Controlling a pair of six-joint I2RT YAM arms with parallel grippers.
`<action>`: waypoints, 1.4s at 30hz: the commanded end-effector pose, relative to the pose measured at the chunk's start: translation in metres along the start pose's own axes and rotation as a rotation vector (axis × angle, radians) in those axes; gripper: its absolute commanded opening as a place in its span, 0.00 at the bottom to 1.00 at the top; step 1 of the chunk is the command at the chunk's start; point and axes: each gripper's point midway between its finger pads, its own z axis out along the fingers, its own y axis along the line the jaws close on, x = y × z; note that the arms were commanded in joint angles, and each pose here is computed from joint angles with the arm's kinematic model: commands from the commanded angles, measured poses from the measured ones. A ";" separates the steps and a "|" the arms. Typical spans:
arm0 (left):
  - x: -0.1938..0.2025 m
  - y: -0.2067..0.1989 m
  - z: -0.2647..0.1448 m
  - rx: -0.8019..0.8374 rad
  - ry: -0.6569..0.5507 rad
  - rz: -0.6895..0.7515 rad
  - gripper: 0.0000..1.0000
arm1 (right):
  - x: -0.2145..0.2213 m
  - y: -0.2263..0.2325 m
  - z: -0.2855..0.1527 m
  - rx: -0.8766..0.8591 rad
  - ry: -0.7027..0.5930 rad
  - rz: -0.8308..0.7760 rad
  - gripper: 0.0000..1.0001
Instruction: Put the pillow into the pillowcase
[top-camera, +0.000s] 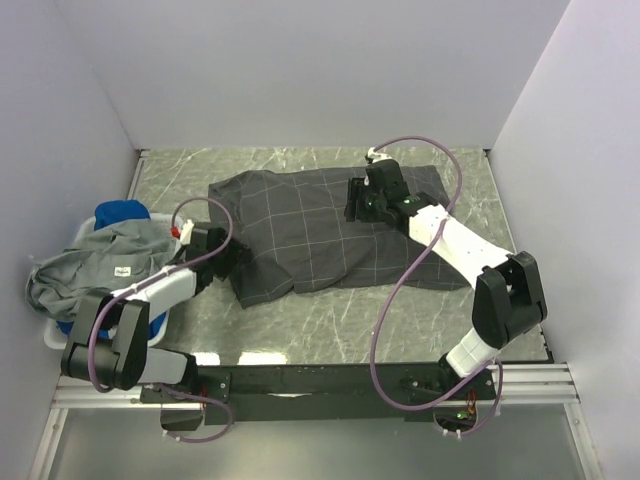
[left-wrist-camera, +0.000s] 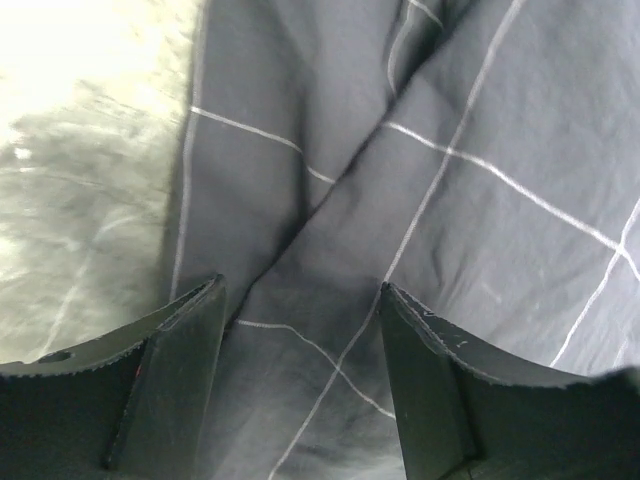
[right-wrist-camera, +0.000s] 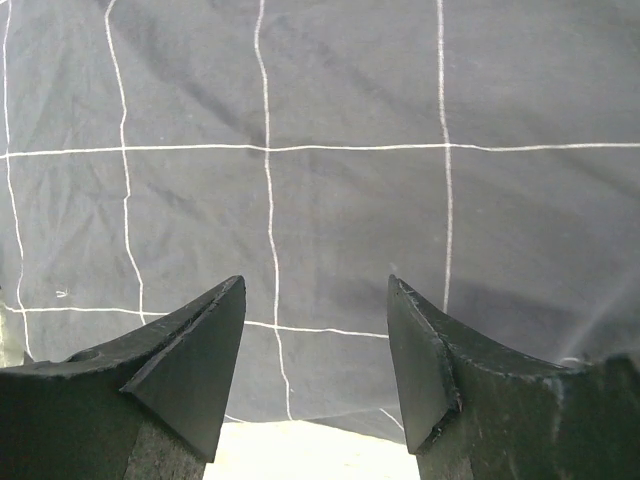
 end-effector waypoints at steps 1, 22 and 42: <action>-0.005 -0.041 -0.007 0.268 -0.054 0.000 0.67 | -0.010 0.017 0.001 -0.040 -0.036 -0.037 0.65; -0.018 -0.044 -0.042 0.330 -0.134 0.038 0.01 | 0.001 0.017 0.014 -0.041 -0.016 -0.046 0.65; 0.002 -0.030 0.009 0.308 -0.019 0.071 0.49 | 0.003 0.021 0.008 -0.066 -0.008 -0.045 0.65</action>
